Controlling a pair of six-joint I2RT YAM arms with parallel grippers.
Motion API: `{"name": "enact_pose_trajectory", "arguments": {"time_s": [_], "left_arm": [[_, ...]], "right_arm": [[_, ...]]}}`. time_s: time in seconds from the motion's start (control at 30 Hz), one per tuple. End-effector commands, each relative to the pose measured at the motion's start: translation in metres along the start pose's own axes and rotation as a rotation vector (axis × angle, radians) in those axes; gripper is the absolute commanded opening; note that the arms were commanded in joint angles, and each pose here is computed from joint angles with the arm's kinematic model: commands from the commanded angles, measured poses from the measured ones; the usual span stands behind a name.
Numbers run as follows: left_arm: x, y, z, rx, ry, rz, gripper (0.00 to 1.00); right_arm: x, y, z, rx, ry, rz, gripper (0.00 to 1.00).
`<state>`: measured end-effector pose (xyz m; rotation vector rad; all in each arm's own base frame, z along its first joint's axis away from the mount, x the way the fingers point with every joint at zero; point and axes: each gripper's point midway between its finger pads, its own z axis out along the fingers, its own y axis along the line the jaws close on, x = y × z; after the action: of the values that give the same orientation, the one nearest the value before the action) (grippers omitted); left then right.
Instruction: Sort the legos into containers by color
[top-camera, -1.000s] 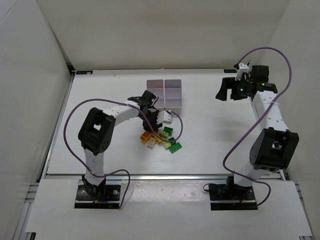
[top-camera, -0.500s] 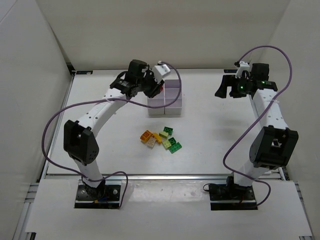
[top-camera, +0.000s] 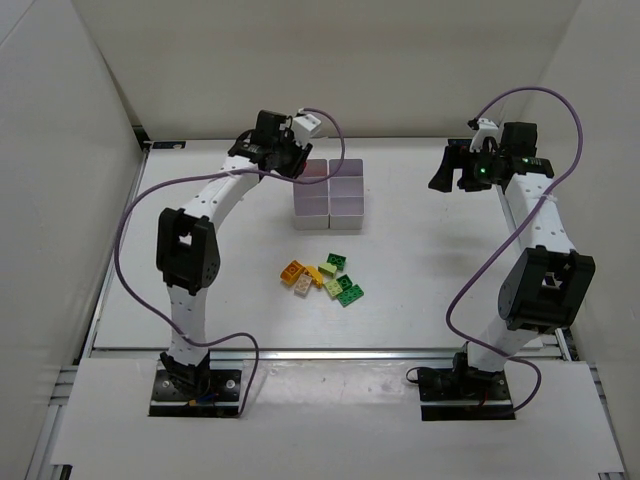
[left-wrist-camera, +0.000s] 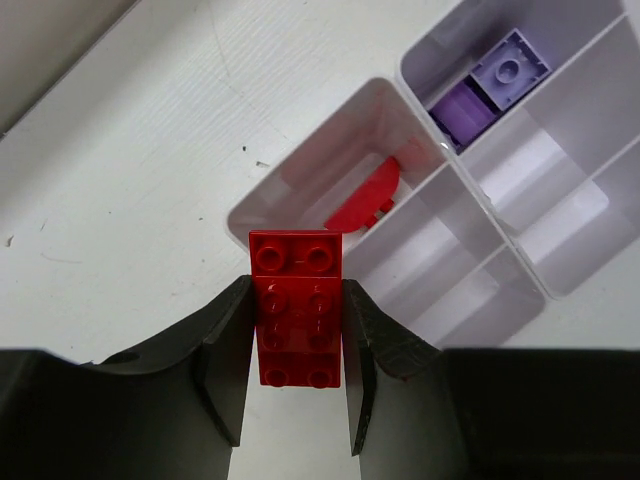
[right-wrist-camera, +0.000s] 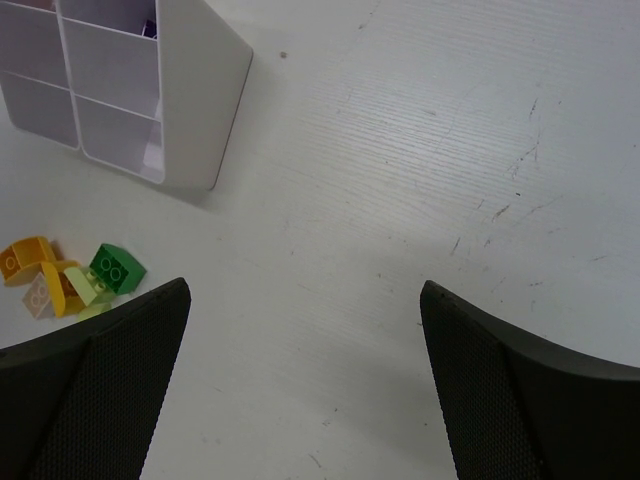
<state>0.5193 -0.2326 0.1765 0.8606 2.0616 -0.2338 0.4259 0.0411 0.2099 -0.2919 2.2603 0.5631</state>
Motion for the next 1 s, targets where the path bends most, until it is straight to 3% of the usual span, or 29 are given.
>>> {"name": "enact_pose_trajectory", "arguments": {"time_s": [0.0, 0.67, 0.97], "left_arm": [[-0.034, 0.004, -0.014, 0.002, -0.075, 0.021, 0.33], [-0.025, -0.01, 0.024, 0.074, -0.049, 0.212, 0.49], [-0.026, -0.006, 0.032, 0.064, -0.049, 0.222, 0.58]], "right_arm": [[-0.013, 0.005, -0.005, -0.009, -0.032, -0.03, 0.99], [-0.008, 0.003, -0.003, -0.005, -0.022, -0.037, 0.99], [-0.003, 0.001, -0.001, -0.005, -0.011, -0.032, 0.99]]}}
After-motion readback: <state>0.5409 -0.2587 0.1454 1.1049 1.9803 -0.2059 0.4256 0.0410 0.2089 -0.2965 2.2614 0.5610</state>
